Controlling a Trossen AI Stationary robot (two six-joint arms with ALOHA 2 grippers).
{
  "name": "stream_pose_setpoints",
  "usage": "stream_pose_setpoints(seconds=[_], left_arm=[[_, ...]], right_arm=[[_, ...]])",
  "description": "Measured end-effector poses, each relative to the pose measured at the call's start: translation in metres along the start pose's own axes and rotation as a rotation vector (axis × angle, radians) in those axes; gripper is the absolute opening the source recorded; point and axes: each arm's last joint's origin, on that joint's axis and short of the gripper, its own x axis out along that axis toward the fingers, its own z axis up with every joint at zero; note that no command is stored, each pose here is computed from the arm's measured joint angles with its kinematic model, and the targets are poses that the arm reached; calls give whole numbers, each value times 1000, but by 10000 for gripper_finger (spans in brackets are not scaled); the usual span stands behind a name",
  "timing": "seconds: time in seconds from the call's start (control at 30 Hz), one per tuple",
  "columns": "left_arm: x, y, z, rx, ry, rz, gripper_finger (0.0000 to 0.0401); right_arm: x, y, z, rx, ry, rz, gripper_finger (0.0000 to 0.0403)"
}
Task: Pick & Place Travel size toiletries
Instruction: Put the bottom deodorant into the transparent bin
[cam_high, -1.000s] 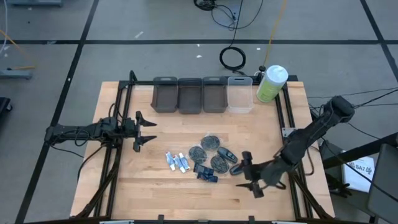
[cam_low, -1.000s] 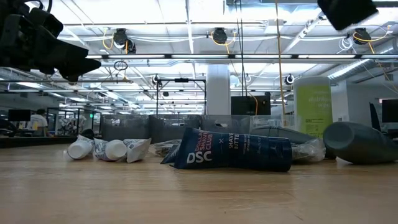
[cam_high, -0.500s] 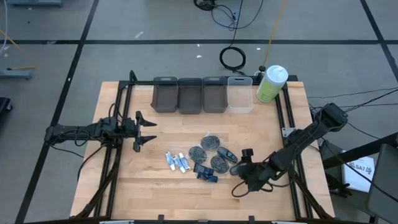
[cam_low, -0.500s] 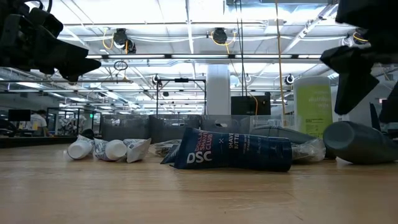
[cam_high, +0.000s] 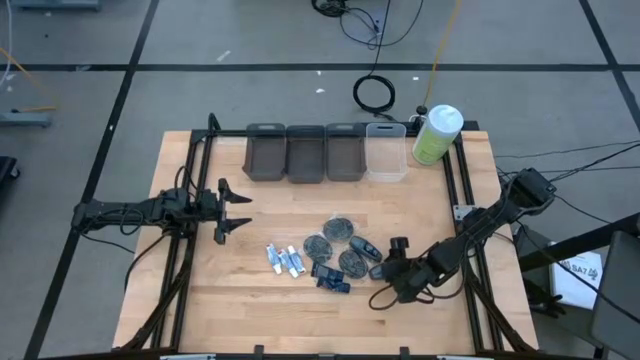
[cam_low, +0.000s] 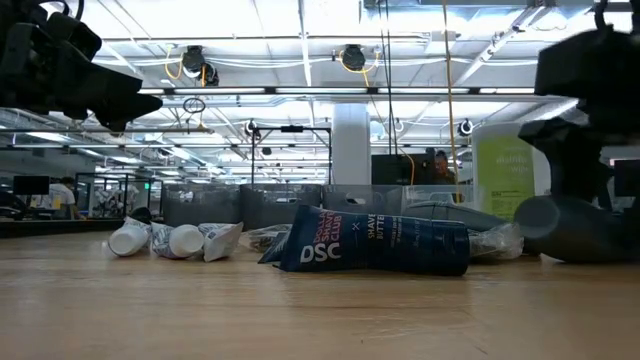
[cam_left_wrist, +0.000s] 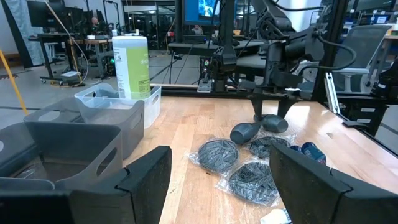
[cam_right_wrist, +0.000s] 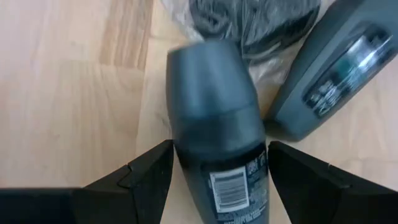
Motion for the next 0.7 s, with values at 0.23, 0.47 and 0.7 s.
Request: stream_pose_setpoints(seconds=[0.23, 0.47, 0.7], left_arm=[[0, 0, 0, 0, 0, 0, 267], [0, 0, 0, 0, 0, 0, 267], [0, 0, 0, 0, 0, 0, 267]], right_arm=[[8, -3, -10, 14, -40, 5, 249], [8, -2, -9, 17, -55, 12, 249], [9, -1, -7, -4, -72, 23, 217]])
